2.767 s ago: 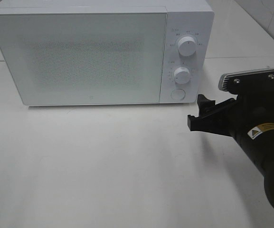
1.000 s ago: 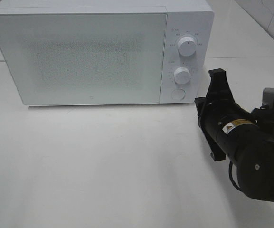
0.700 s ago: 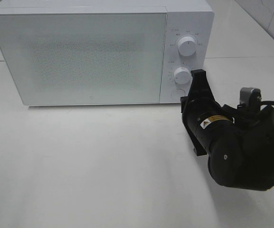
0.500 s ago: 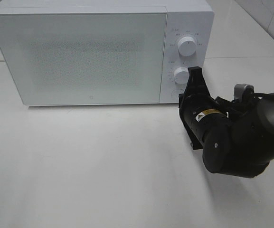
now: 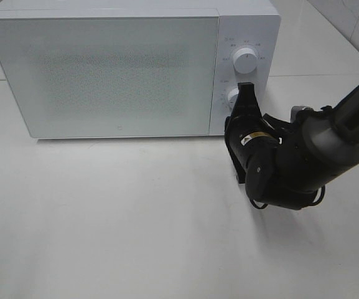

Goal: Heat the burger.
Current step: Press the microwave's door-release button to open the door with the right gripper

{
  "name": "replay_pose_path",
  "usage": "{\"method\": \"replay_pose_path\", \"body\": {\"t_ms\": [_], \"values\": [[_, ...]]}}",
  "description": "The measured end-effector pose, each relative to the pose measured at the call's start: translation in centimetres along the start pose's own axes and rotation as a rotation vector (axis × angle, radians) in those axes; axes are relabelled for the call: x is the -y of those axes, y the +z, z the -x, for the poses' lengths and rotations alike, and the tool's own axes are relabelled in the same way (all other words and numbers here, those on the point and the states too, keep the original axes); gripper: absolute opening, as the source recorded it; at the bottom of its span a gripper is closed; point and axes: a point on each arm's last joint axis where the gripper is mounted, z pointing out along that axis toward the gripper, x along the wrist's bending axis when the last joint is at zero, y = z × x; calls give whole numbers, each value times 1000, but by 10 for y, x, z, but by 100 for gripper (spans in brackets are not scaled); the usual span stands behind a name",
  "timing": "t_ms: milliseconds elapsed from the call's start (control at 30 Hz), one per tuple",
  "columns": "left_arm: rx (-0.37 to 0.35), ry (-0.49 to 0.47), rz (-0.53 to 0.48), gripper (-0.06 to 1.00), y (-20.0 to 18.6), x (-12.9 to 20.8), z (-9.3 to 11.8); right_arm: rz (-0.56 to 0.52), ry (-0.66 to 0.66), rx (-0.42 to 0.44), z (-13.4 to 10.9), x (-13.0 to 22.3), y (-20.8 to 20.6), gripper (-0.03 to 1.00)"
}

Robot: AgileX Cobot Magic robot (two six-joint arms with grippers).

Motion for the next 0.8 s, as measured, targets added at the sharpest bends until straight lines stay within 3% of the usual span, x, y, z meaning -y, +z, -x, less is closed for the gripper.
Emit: {"method": "replay_pose_path", "body": {"t_ms": [333, 800], "values": [[0, 0, 0, 99, 0, 0, 0, 42, 38, 66, 14, 3, 12, 1], [0, 0, 0, 99, 0, 0, 0, 87, 69, 71, 13, 3, 17, 1]]}}
